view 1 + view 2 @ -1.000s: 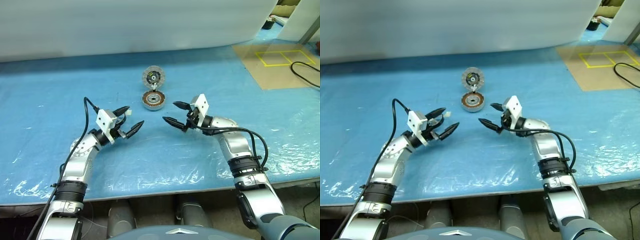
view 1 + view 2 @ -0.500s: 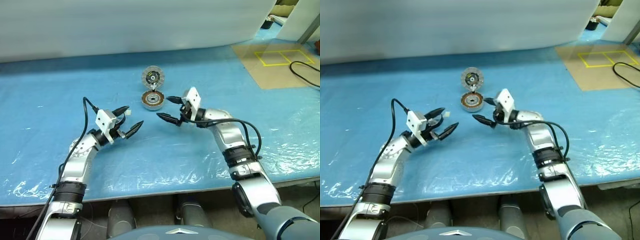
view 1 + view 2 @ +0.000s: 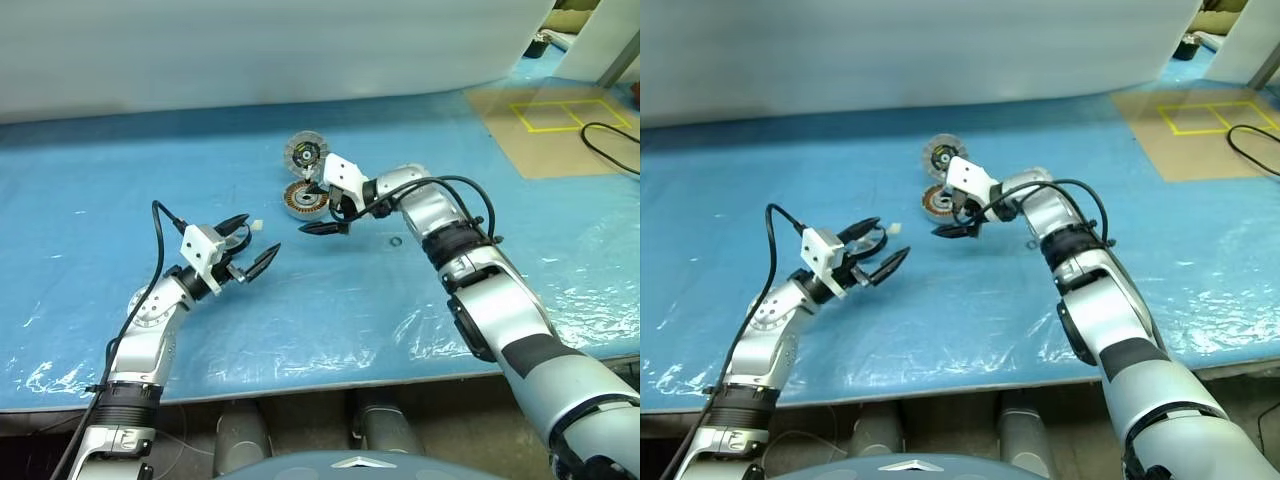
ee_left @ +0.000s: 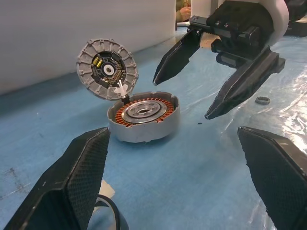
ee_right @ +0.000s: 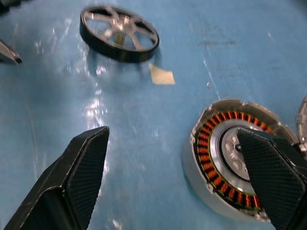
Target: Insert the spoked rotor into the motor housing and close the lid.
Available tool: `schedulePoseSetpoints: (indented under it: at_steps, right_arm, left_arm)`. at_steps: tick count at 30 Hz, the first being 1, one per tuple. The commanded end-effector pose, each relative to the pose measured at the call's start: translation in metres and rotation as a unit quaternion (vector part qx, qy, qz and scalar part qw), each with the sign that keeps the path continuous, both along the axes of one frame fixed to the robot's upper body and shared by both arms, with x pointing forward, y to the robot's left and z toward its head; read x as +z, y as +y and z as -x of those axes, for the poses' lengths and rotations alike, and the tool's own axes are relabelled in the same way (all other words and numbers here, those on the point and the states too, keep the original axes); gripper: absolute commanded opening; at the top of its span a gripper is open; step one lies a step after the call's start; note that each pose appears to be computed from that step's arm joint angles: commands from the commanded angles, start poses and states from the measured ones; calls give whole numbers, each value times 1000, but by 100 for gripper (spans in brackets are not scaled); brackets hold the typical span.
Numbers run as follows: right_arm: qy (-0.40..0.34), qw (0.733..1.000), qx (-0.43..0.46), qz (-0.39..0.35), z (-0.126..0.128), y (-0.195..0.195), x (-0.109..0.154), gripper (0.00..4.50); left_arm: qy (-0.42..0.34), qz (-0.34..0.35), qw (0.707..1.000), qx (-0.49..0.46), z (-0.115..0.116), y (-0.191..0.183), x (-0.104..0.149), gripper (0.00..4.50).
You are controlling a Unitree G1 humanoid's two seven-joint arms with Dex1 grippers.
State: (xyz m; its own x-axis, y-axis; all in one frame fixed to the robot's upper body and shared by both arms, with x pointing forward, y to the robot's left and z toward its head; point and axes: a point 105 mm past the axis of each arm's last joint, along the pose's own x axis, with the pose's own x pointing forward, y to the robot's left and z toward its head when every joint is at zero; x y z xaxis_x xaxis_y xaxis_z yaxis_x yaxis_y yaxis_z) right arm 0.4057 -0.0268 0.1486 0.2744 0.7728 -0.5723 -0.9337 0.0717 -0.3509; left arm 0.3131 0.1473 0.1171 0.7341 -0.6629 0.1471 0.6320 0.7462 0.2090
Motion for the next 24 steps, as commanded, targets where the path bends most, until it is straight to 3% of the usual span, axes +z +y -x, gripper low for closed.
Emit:
schedulePoseSetpoints:
  at_steps: [1,13,24]
  right_arm:
    - [-21,999,11,49,-5,8,10,450]
    - [-68,989,-40,125,-23,14,25,450]
    - [-64,986,-57,145,-23,23,17,450]
  left_arm:
    - [-26,7,1000,8,4,3,14,448]
    - [-19,14,1000,14,7,2,11,448]
    - [-15,20,1000,16,10,1,9,448]
